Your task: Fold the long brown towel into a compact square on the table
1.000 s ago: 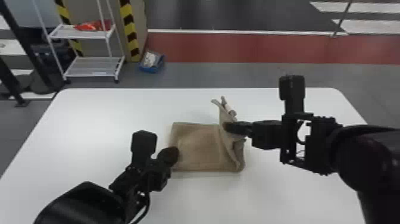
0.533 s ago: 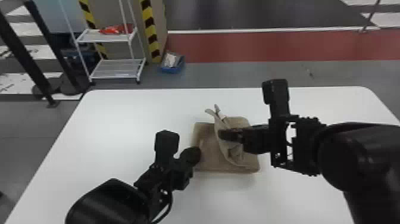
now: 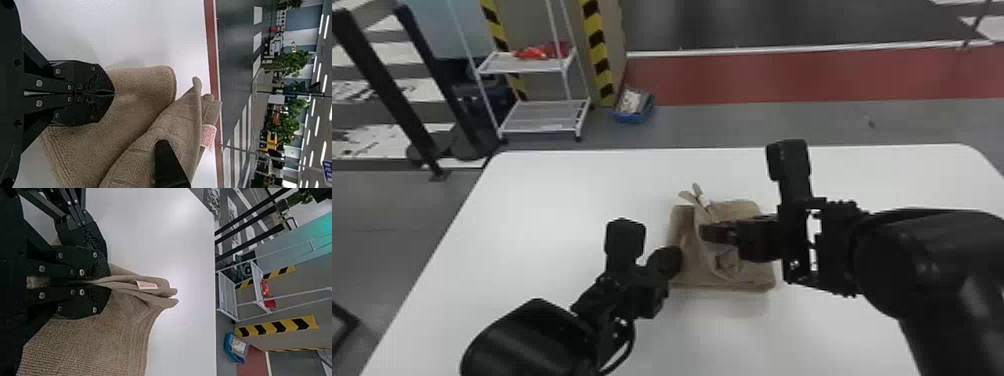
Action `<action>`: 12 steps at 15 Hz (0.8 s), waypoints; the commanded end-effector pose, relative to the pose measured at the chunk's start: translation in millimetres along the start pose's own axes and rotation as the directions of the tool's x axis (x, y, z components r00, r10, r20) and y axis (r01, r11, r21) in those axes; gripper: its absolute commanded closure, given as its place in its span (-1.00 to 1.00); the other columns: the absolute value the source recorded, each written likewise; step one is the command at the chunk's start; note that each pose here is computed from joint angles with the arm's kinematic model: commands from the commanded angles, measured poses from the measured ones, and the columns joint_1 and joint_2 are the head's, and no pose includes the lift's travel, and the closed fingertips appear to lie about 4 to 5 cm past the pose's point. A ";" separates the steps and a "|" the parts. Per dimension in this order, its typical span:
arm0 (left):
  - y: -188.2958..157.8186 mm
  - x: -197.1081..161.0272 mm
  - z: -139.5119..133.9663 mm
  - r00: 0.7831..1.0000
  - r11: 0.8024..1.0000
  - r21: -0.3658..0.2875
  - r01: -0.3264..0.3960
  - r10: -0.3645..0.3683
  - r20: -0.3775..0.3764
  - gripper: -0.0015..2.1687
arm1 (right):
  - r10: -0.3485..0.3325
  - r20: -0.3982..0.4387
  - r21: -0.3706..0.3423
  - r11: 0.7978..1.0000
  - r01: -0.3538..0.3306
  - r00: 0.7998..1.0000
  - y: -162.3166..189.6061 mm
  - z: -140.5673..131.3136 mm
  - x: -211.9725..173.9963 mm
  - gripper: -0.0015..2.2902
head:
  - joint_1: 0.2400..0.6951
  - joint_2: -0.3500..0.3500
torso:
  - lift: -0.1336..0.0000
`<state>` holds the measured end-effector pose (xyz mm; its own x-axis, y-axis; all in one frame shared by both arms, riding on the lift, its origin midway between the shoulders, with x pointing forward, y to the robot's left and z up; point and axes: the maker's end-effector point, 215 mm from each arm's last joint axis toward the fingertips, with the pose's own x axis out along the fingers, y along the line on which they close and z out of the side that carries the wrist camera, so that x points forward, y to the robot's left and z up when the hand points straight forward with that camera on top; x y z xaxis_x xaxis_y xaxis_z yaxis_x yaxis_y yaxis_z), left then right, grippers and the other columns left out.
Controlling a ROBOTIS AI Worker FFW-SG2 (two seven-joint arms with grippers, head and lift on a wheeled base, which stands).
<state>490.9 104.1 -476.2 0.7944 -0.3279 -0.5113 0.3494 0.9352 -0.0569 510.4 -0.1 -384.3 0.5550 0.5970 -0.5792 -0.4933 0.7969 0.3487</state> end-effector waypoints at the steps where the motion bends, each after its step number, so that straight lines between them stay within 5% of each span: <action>1: 2.9 0.1 -1.0 1.000 1.000 -0.001 -0.005 0.005 -0.002 0.33 | 0.004 0.027 -0.012 1.000 -0.003 1.000 3.1 7.3 3.6 -0.27 | 1.00 0.32 | -0.91; 3: 2.5 0.6 -0.6 1.000 1.000 -0.004 -0.004 0.004 -0.002 0.33 | 0.004 0.053 -0.012 1.000 -0.003 0.999 1.3 11.0 3.9 -0.69 | 1.00 0.34 | -0.91; 5: 2.2 0.6 -0.6 1.000 1.000 -0.005 -0.003 0.003 -0.002 0.33 | 0.022 0.085 -0.002 1.000 -0.022 0.996 2.1 11.6 1.8 -0.88 | 1.00 0.35 | -0.91; 10: 3.6 -5.7 -0.4 1.000 1.000 -0.017 -0.003 0.003 0.003 0.33 | 0.002 0.179 0.058 0.998 -0.013 0.984 -24.0 -0.8 -49.5 -0.88 | 1.00 0.30 | -0.91; 12: 5.2 -8.9 -1.0 1.000 1.000 -0.028 -0.003 0.003 0.004 0.33 | 0.020 0.213 0.066 0.997 -0.035 0.977 -29.0 -6.8 -80.7 -0.53 | 1.00 0.23 | -0.91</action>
<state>487.4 109.9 -472.9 0.7976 -0.3260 -0.5075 0.3376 0.9385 -0.0722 487.2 -53.5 -360.1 0.6600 0.6223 -0.4209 -0.4717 0.7793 0.4126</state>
